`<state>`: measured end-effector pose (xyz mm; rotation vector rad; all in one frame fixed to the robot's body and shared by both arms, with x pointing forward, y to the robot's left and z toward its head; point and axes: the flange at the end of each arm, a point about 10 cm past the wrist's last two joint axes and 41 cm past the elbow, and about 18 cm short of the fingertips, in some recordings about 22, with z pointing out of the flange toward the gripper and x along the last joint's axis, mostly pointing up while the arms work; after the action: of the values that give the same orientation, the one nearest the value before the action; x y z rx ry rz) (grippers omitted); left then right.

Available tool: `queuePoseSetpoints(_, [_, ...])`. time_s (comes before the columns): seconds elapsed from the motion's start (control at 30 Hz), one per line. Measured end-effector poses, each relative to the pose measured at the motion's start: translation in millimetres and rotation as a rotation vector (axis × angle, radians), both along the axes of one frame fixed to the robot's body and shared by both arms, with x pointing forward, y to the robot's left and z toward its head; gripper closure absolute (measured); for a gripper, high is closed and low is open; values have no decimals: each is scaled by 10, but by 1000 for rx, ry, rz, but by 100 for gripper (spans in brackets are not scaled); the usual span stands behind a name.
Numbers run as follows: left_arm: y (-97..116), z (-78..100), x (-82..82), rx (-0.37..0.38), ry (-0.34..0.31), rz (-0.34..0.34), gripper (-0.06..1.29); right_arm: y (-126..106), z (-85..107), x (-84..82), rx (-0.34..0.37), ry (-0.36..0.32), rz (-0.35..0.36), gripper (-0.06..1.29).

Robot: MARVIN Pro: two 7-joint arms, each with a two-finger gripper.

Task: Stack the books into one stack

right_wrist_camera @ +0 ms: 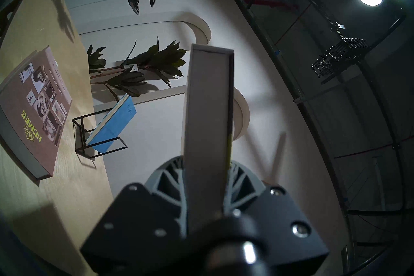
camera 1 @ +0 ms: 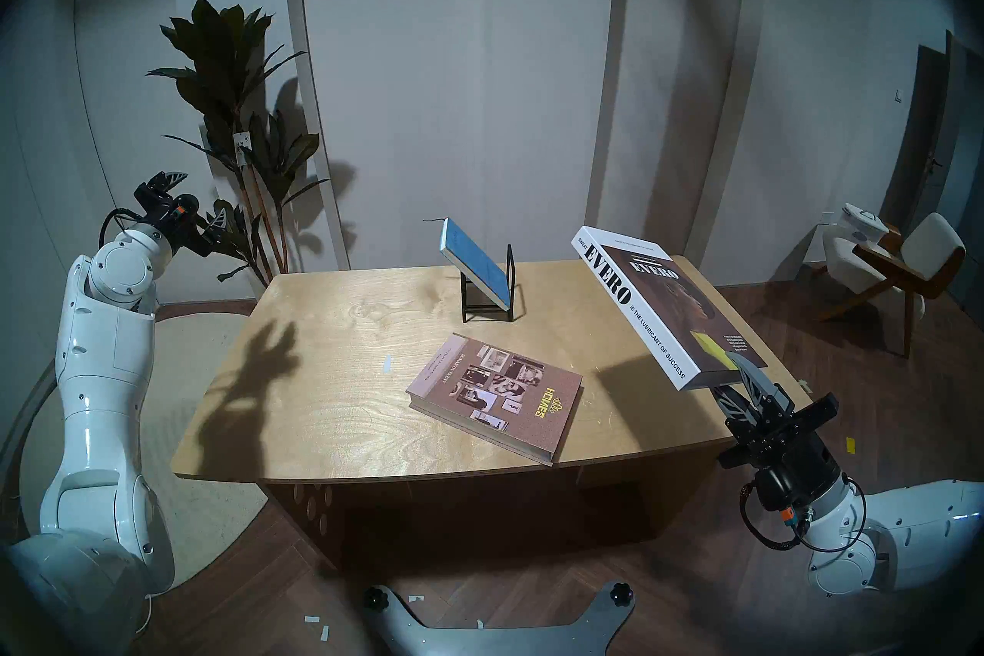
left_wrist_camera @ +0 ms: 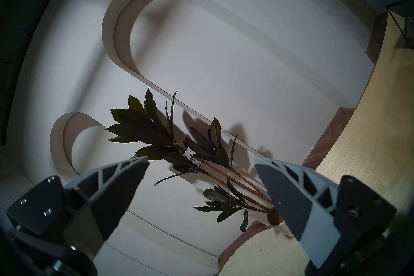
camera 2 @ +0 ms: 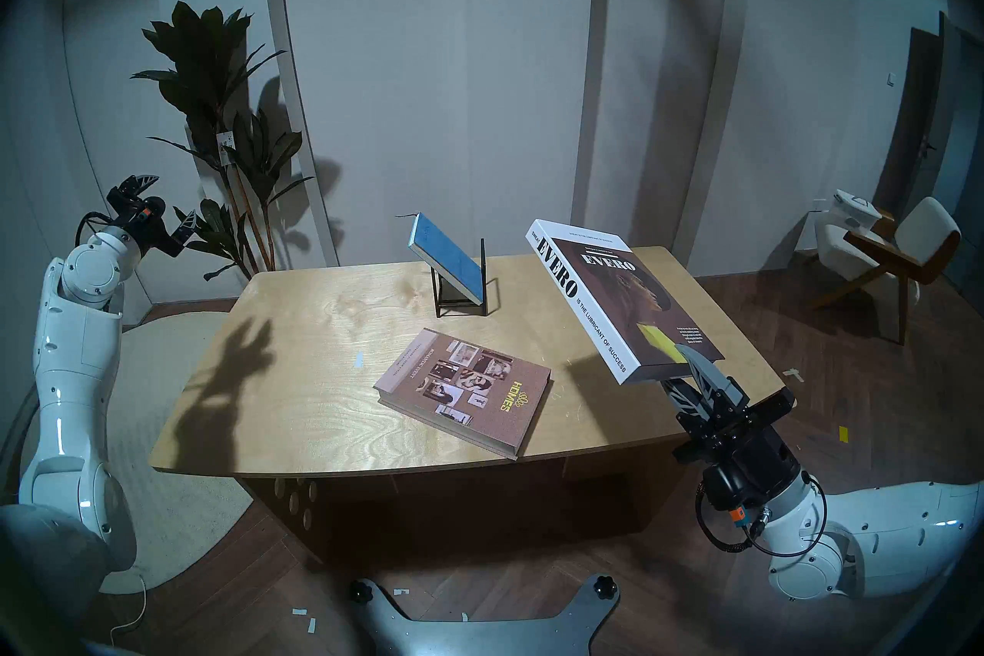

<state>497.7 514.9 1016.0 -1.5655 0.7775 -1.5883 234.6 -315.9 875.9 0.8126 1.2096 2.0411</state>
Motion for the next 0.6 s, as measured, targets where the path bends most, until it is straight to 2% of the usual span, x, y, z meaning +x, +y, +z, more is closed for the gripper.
queuePoseSetpoints(0.6, [-3, 4, 0, 0, -2, -1, -1, 12, 24, 31, -17, 15, -5, 103])
